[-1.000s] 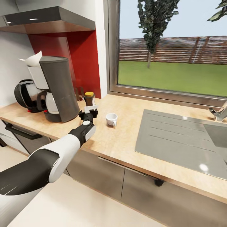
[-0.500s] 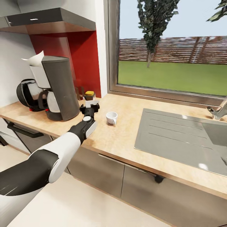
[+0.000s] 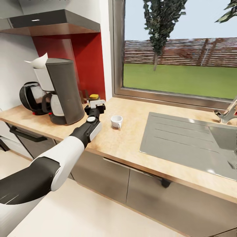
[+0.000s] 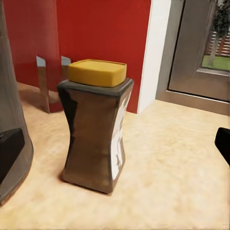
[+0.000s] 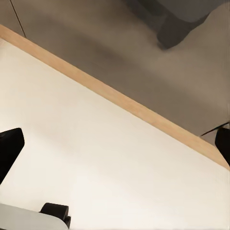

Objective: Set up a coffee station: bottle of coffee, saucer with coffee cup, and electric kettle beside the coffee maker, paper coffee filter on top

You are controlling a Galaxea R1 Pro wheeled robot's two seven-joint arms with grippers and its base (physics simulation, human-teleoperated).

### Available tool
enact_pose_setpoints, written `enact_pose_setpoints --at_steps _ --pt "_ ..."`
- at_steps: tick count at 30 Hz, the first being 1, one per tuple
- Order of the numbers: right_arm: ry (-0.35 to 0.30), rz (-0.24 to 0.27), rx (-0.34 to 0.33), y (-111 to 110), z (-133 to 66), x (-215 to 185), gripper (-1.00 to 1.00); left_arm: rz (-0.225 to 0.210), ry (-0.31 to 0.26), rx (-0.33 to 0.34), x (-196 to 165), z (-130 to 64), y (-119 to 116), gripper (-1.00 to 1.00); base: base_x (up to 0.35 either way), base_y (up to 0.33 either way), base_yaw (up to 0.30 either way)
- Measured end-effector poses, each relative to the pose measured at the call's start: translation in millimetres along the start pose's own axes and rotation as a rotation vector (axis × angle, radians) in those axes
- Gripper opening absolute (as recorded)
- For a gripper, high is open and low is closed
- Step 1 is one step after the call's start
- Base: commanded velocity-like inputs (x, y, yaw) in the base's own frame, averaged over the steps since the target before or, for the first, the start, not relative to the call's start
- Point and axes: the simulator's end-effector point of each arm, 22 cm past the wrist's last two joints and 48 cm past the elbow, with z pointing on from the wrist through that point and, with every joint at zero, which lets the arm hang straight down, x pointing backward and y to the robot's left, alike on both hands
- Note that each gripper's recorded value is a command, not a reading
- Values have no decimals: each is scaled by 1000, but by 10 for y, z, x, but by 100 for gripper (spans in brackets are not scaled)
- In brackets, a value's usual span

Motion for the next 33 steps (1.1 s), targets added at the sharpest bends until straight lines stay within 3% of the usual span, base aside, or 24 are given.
enact_pose_setpoints --at_steps 3,5,10,14,20,24,28,30,31,33 --pt "0 0 0 0 0 0 100 8 22 34 39 -2 -78 100 -31 0 0" --pt "0 0 0 -1 -1 0 100 12 40 137 -3 -23 -323 100 -12 0 0" --pt "0 0 0 0 -1 0 100 13 67 290 -141 -107 -701 100 -4 0 0" --pt "0 0 0 0 -1 0 100 14 74 350 -245 -163 -851 100 -1 0 0" --pt "0 0 1 -1 -1 0 100 12 84 602 -562 -472 -1368 100 0 0 0" --pt "0 0 1 -2 -1 0 100 17 78 691 -711 -602 -1467 100 0 0 0" --pt "0 0 1 -2 -1 0 100 -23 106 861 -839 -885 -1657 100 0 0 0" --pt "0 0 1 -2 -1 0 100 -66 125 969 -882 -1065 -1736 100 0 0 0" --pt "0 0 1 -1 0 0 100 -126 138 1150 -957 -1364 -1767 100 0 0 0" --pt "0 0 1 -2 -1 0 100 -144 140 1238 -984 -1519 -1766 100 0 0 0"
